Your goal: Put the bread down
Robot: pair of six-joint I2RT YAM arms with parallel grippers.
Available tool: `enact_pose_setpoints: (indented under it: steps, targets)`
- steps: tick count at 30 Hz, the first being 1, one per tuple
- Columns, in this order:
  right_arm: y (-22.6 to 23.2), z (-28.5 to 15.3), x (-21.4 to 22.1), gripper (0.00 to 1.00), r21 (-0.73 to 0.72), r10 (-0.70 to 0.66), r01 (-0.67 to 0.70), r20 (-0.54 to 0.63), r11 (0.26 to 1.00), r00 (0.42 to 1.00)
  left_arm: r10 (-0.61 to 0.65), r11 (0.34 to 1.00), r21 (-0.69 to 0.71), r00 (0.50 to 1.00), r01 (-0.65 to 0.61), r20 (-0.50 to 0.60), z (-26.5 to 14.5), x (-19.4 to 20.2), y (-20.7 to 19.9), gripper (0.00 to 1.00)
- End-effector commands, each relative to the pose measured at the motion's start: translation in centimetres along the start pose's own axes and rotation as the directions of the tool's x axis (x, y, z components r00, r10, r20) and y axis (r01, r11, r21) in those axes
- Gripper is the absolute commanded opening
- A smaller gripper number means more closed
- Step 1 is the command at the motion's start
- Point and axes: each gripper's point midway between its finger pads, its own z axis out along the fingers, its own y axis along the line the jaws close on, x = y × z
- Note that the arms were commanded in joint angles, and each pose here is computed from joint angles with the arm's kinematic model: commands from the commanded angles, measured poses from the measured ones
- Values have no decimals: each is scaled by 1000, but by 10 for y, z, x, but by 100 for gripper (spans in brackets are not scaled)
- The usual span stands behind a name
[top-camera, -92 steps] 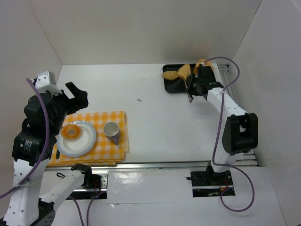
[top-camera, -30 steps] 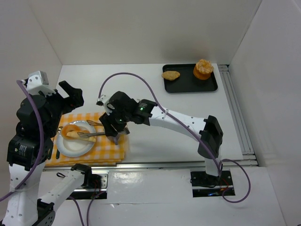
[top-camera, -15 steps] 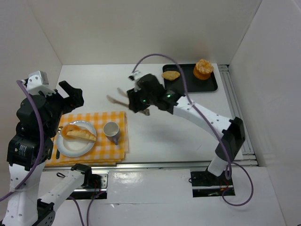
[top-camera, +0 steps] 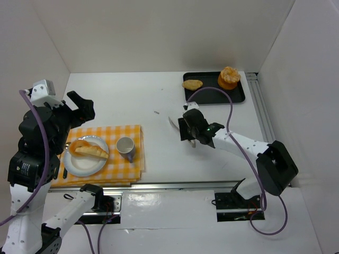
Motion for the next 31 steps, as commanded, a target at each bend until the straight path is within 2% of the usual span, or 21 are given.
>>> enact_pose_setpoints:
  steps: [1,4,6,7,8,11,15,17,20,23,31]
  targets:
    - [-2,0,-27,62,1,48,-49,146,999,988,5,999,36,999,-6,45,-5,-13,-6,99]
    - [-6,10,-10,63,19,48,-50,103,999,994,5,999,36,999,-6,45,-5,-13,-6,99]
    - [-3,12,-6,70,5,45,-46,87,999,995,8,999,33,999,-9,37,0,-10,-7,99]
    - [-3,11,-7,76,8,44,-44,80,999,996,8,999,42,999,-9,33,0,-9,-9,99]
    - [-2,9,-11,89,7,44,-45,81,999,996,8,999,43,999,-9,33,0,-9,-9,99]
    - [1,1,-35,100,10,54,-55,97,998,994,8,999,43,999,-9,33,0,-9,-9,99]
    - [-18,-17,-86,100,57,127,-140,189,988,974,8,999,51,1000,-10,30,0,-9,-10,99]
    - [-42,-31,-113,100,115,181,-213,241,970,954,8,999,51,1000,-10,30,0,-9,-10,99]
    - [-87,-40,-130,100,226,271,-340,290,913,918,8,999,51,1000,-10,30,0,-9,-10,99]
    - [-127,-39,-128,100,282,343,-426,301,860,890,11,998,58,1000,-12,18,5,-5,-12,99]
    - [-177,-18,-55,100,329,470,-505,185,798,863,33,996,87,999,-31,-28,18,4,-22,99]
